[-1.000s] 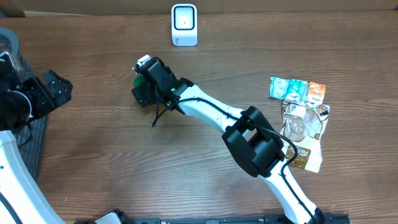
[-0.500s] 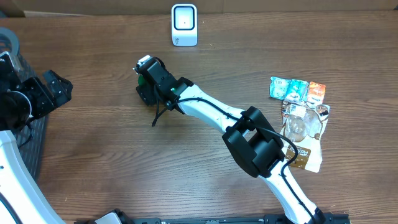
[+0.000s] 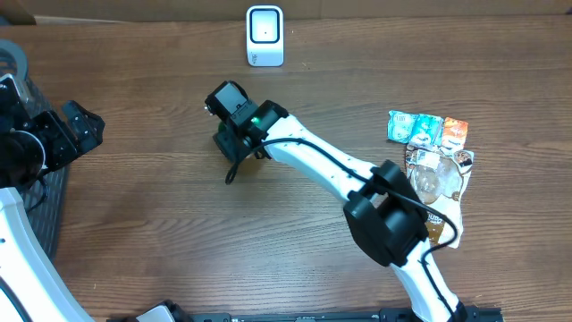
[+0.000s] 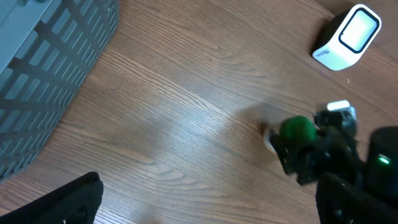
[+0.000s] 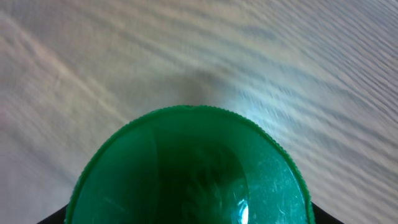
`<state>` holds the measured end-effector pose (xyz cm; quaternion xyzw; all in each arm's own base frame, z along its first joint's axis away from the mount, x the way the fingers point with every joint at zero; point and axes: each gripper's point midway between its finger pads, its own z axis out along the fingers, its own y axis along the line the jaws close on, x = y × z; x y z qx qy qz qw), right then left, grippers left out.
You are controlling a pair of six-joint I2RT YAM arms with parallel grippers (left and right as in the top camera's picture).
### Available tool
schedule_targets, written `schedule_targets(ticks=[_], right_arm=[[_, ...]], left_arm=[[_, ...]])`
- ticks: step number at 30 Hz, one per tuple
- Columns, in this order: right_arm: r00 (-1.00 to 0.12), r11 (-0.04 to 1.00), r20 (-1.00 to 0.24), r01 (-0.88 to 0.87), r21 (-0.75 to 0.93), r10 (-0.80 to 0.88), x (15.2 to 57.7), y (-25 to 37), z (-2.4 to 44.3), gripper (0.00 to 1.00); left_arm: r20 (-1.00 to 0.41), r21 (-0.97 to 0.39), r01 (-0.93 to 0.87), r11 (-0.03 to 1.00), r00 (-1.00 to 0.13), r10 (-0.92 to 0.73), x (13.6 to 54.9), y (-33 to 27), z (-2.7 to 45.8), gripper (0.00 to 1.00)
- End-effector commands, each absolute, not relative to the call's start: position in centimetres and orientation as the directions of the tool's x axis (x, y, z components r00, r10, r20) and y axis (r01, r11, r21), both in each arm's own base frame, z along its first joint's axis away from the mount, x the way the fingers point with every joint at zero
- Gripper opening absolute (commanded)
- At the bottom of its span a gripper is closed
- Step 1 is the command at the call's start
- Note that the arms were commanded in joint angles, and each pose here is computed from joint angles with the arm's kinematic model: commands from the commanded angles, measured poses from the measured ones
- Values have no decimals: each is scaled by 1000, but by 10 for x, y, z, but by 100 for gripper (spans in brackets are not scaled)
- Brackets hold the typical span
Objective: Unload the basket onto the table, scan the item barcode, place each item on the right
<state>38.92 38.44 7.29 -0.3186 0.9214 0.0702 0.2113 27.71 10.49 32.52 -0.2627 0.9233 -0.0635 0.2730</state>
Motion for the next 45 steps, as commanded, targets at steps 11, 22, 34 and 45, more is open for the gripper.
schedule_targets(ticks=[11, 22, 34, 45], right_arm=[[-522, 558, -351, -830, -3, -777, 366, 356, 84, 54], [-543, 544, -306, -834, 89, -782, 368, 329, 78, 87], [-759, 748, -290, -641, 173, -584, 372, 330, 108, 96], [-953, 976, -242, 145, 161, 181, 381, 318, 97, 100]], left_arm=[[-485, -258, -432, 864, -715, -503, 278, 105, 329, 99], [-485, -258, -432, 864, -716, -503, 278, 105, 329, 100], [-485, -258, -432, 864, -716, -503, 278, 105, 329, 100], [-485, -258, -432, 864, -716, -503, 278, 105, 329, 99]])
